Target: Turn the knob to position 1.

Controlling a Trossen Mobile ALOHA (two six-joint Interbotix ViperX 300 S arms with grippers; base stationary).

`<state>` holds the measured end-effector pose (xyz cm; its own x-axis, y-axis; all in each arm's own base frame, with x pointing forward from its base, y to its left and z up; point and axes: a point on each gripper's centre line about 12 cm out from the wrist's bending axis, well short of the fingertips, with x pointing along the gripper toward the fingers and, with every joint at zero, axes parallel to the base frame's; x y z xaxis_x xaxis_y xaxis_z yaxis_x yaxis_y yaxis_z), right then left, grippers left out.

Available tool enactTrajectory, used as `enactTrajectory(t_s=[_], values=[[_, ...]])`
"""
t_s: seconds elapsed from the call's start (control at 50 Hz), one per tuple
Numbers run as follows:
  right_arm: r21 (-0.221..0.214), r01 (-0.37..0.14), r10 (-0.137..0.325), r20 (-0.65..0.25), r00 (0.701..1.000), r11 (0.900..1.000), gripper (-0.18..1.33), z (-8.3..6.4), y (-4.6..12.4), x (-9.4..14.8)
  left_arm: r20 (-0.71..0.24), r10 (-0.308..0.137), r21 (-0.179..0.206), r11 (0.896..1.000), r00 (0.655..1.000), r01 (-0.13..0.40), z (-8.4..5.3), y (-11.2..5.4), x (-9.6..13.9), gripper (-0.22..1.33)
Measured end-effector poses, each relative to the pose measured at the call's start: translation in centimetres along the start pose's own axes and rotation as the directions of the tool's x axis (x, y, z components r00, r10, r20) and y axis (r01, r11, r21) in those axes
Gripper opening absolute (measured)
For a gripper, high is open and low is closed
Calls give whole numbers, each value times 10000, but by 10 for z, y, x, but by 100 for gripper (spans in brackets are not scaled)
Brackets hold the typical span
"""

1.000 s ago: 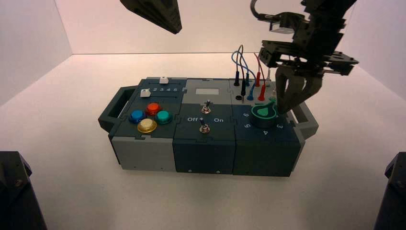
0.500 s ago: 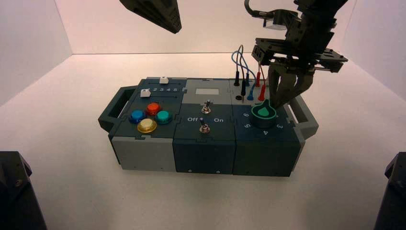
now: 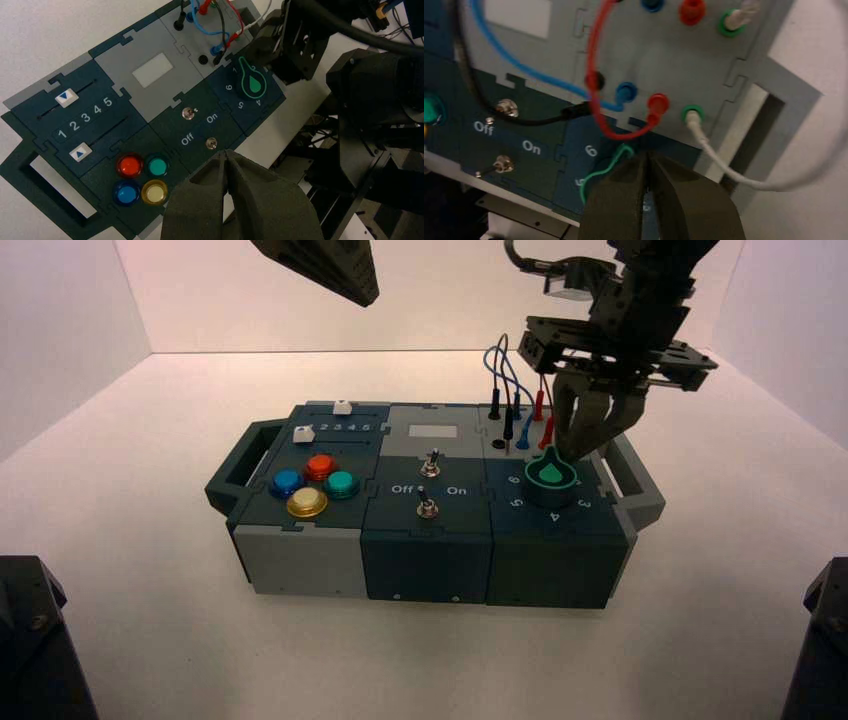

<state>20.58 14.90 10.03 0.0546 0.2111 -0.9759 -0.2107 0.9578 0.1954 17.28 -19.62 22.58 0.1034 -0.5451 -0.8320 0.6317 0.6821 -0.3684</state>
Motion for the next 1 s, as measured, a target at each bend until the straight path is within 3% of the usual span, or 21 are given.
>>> enactTrajectory(t_s=[0.44,0.64,1.0], values=[[-322,126,-122,145,9998,9994,-14,1,1,-1,0,0,0,10000,10000,0,-1,0,0,-17],[-596,88,-54,568,9984,9982,-14,4,3,-17,14,-2,5,10000,10000,2,-1,0,-1,-17],[-1002,-80,178,973,9951,9949,-14,-3,7,-50,-129,64,334,9994,9999,-60,-2,1,-1,-17]])
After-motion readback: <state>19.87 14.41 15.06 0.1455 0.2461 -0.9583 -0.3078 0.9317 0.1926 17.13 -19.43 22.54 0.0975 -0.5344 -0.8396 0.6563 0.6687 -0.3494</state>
